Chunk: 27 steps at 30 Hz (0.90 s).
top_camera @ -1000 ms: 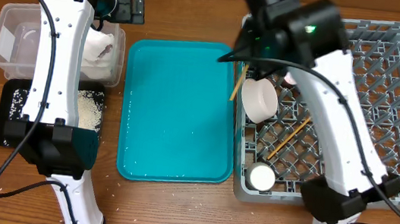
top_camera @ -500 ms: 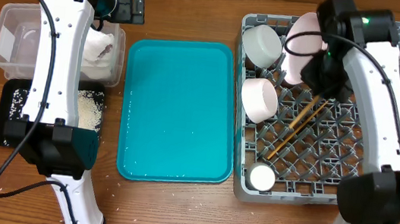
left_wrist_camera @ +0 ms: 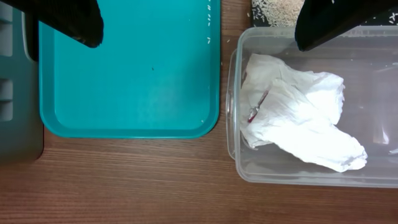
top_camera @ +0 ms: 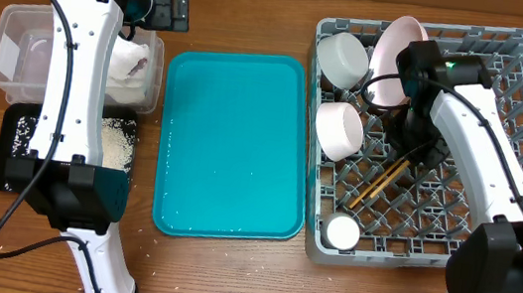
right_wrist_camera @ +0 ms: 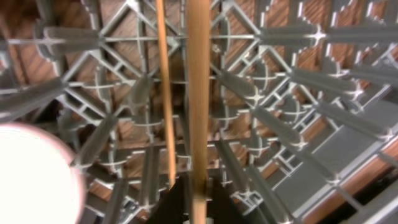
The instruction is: Sort waste into correct bins and load items into the dishwasher
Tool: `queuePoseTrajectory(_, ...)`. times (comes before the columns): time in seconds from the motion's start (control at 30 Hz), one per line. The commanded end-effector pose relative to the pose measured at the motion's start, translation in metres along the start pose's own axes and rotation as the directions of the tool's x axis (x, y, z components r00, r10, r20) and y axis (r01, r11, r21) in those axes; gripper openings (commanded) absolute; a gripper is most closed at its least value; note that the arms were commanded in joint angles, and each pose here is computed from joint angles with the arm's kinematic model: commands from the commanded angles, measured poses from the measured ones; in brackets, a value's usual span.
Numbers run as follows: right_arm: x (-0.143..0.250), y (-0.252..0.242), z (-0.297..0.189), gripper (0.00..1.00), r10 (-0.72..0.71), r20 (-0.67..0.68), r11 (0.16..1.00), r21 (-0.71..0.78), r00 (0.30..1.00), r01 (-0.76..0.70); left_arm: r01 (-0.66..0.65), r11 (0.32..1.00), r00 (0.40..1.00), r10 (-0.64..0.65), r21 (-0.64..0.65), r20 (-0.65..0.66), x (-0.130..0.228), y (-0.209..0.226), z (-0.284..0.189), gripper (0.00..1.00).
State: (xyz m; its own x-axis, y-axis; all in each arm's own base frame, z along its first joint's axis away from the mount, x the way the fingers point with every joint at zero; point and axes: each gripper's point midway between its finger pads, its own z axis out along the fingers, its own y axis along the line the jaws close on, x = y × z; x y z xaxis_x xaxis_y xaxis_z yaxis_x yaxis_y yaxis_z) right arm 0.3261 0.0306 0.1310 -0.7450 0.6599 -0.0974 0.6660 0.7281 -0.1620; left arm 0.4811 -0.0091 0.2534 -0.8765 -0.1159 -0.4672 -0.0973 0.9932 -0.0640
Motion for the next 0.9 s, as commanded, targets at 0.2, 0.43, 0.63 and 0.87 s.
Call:
queuePoseTrajectory(0.2,-0.001,0.025,-0.041,0.37,-0.094,0.000,0.982,-0.167,0.996,0.092,0.001,1.000,0.999,-0.001,-0.004,0.054,-0.008,0.000,-0.020,1.00)
queuePoseTrajectory(0.43,-0.005,0.017,-0.137,0.38,-0.133,0.138,0.941,-0.293,0.981,0.169,0.001,1.000,0.999,-0.001,-0.004,0.054,-0.008,0.000,-0.020,1.00)
queuePoseTrajectory(0.63,0.021,-0.011,-0.250,1.00,-0.188,0.416,0.763,-0.508,0.889,0.399,0.001,1.000,0.999,-0.001,-0.004,0.055,-0.008,0.000,-0.020,1.00)
queuePoseTrajectory(0.87,0.050,-0.077,-0.304,1.00,-0.131,0.610,0.678,-0.520,0.782,0.519,0.001,1.000,0.999,-0.001,-0.004,0.055,-0.008,0.000,-0.020,1.00)
